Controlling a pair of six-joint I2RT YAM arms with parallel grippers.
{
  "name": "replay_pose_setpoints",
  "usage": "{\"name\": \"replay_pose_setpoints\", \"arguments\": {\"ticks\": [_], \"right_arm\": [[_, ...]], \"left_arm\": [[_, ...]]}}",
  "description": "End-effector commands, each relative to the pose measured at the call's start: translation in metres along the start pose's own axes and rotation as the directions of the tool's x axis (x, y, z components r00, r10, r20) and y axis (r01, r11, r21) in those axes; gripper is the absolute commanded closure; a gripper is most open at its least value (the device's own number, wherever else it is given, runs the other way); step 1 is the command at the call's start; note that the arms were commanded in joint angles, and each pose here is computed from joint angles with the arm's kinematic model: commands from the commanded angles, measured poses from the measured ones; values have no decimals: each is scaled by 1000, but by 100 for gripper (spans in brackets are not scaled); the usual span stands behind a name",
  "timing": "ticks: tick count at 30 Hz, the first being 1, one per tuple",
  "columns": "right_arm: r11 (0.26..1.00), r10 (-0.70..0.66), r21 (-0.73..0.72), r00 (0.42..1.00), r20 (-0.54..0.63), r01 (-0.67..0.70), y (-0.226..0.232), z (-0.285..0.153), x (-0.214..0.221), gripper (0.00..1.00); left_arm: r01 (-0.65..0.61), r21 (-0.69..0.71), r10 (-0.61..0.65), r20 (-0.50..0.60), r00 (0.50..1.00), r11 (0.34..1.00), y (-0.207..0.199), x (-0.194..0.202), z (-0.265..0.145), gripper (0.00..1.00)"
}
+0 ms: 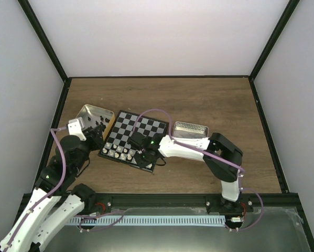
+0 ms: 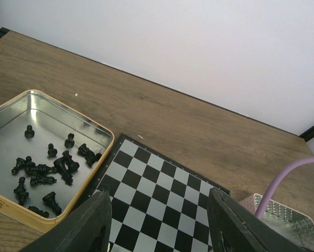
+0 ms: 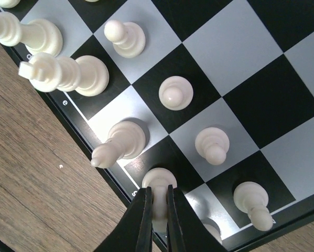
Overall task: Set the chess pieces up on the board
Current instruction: Place the chess piece on the chessboard, then reset both arms
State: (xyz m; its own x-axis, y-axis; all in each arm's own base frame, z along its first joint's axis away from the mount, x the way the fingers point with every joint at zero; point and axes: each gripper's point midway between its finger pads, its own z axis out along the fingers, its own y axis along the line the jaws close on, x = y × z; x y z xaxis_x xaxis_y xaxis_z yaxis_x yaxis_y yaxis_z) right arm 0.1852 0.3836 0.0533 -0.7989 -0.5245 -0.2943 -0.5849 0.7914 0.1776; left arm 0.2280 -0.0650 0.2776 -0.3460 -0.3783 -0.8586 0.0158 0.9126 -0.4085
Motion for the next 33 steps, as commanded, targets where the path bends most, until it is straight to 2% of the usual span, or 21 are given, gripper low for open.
{"name": "replay_pose_setpoints", "arguments": {"ticks": [1, 6, 8, 12, 15, 17, 18, 19, 22, 25, 29, 33], "right_arm": [[1000, -15, -24, 1000, 19, 16, 10, -2, -10, 93], [999, -15, -43, 999, 42, 17, 14, -12, -15, 82], [999, -8, -40, 998, 65, 11, 14, -17, -20, 75], [999, 4, -39, 996, 90, -1, 15, -27, -26, 73], [999, 33, -42, 989, 145, -28, 14, -48, -34, 71], [998, 53, -45, 975, 216, -45, 10, -71, -40, 63], [997, 67, -49, 962, 265, -56, 7, -85, -44, 58], [996, 82, -48, 945, 317, -71, 1, -100, -47, 52], [991, 125, -10, 891, 436, -134, -27, -137, -51, 42], [974, 150, 64, 832, 535, -217, -65, -175, -45, 32], [928, 142, 177, 750, 646, -328, -114, -219, -24, 12], [896, 101, 220, 658, 746, -386, -145, -270, -1, 0]], "left_arm": [[1, -12, -1, 3, 1000, 1000, 2, 0, 1, 48], [0, 1, 0, 0, 1000, 1000, 0, 0, 1, 47], [-21, 47, 21, -10, 1000, 999, -9, 0, 1, 41], [-33, 78, 35, -23, 999, 996, -16, -1, 0, 38], [-42, 89, 43, -11, 999, 995, -19, -6, -5, 34], [-47, 109, 47, 2, 999, 993, -22, -11, -10, 29], [-53, 123, 52, 6, 999, 991, -25, -14, -13, 25], [-58, 132, 56, 14, 998, 990, -27, -17, -16, 16], [-55, 145, 50, 36, 998, 988, -30, -29, -27, 0], [-63, 141, 54, 61, 997, 988, -29, -40, -37, 0], [-93, 84, 84, 105, 991, 992, -20, -59, -55, 0], [-90, 59, 79, 177, 981, 994, -15, -82, -78, 0]]}}
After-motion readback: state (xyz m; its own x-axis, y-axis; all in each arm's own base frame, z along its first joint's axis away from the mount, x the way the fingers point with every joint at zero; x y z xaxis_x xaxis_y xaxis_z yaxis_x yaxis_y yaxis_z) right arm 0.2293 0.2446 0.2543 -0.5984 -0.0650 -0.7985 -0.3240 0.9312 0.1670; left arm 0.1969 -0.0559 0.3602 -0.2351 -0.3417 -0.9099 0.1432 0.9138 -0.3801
